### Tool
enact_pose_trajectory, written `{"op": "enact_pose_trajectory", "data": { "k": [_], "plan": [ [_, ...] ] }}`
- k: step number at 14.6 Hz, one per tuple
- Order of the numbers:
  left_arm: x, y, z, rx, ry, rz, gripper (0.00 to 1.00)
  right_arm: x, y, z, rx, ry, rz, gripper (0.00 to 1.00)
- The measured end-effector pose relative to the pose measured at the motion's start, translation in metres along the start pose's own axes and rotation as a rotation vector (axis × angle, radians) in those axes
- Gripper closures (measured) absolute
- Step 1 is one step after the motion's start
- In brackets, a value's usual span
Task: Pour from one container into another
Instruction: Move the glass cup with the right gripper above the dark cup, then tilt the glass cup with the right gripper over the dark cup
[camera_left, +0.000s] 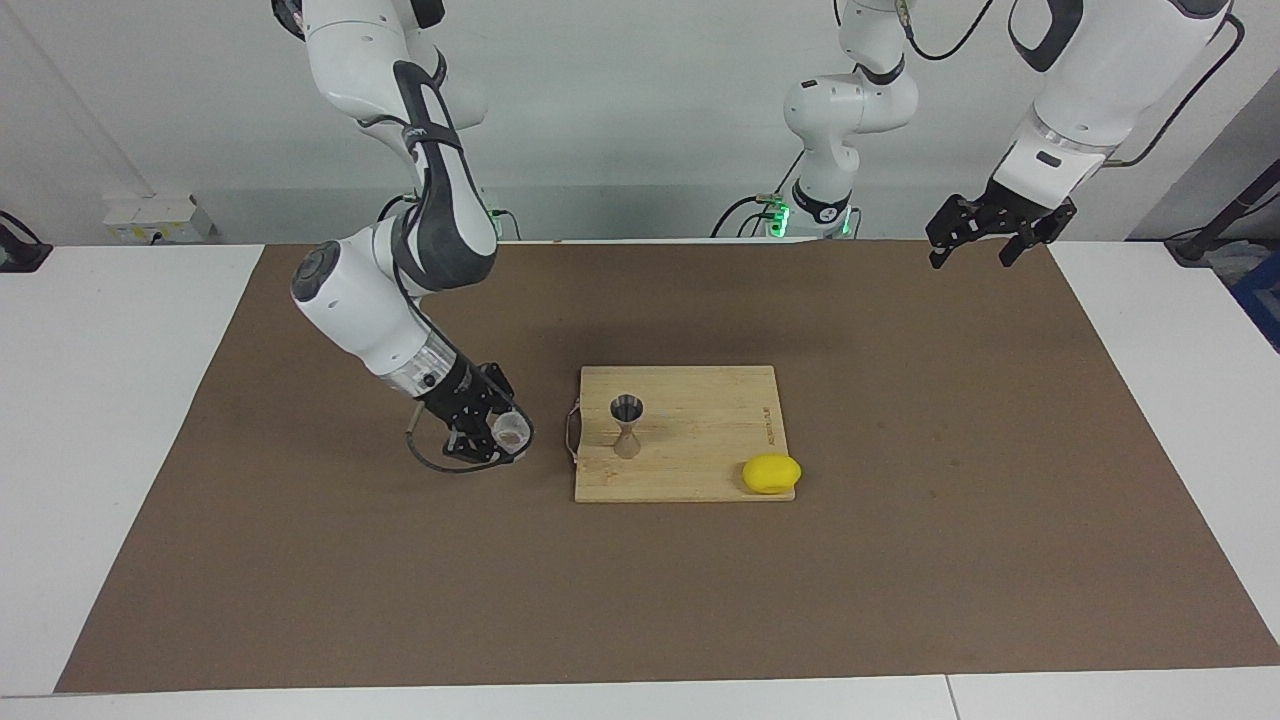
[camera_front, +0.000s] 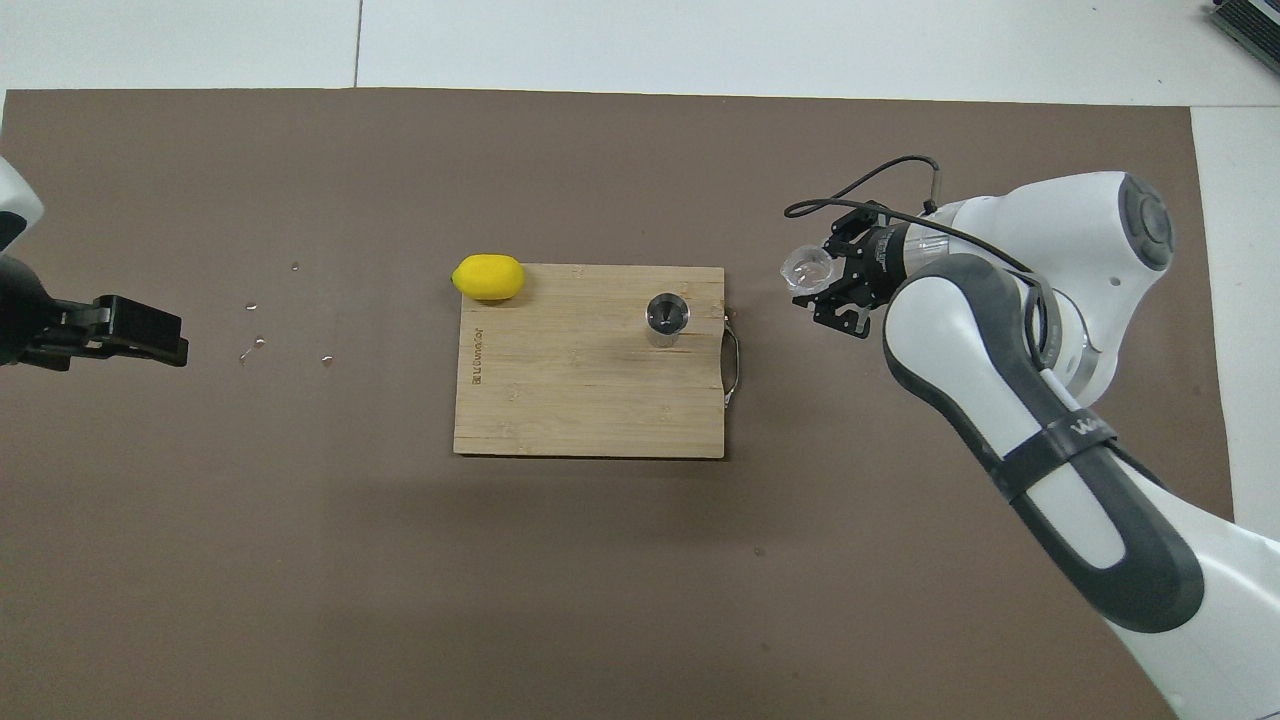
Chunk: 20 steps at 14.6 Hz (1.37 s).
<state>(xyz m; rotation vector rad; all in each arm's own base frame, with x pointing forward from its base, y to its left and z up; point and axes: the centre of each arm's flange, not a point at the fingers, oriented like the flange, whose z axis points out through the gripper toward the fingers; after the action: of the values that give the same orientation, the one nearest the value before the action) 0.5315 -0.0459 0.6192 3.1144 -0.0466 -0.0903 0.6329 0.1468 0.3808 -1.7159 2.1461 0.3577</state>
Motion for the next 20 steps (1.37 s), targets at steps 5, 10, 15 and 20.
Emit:
{"op": "enact_pose_trajectory", "data": {
  "k": [5,10,15,20],
  "plan": [
    [-0.001,0.000,0.001,0.001,-0.010,0.000,0.00,-0.059,0.010,0.009,0.034,0.100,-0.023,0.49],
    [-0.001,0.000,0.001,0.001,-0.010,-0.001,0.00,-0.106,0.023,0.013,0.057,0.180,-0.073,0.49],
    [-0.001,0.000,0.001,0.001,-0.010,-0.001,0.00,-0.124,0.033,0.014,0.045,0.273,-0.160,0.49],
    [-0.001,0.000,0.001,0.001,-0.010,-0.001,0.00,-0.145,0.048,0.014,0.031,0.343,-0.242,0.49]
  ]
}}
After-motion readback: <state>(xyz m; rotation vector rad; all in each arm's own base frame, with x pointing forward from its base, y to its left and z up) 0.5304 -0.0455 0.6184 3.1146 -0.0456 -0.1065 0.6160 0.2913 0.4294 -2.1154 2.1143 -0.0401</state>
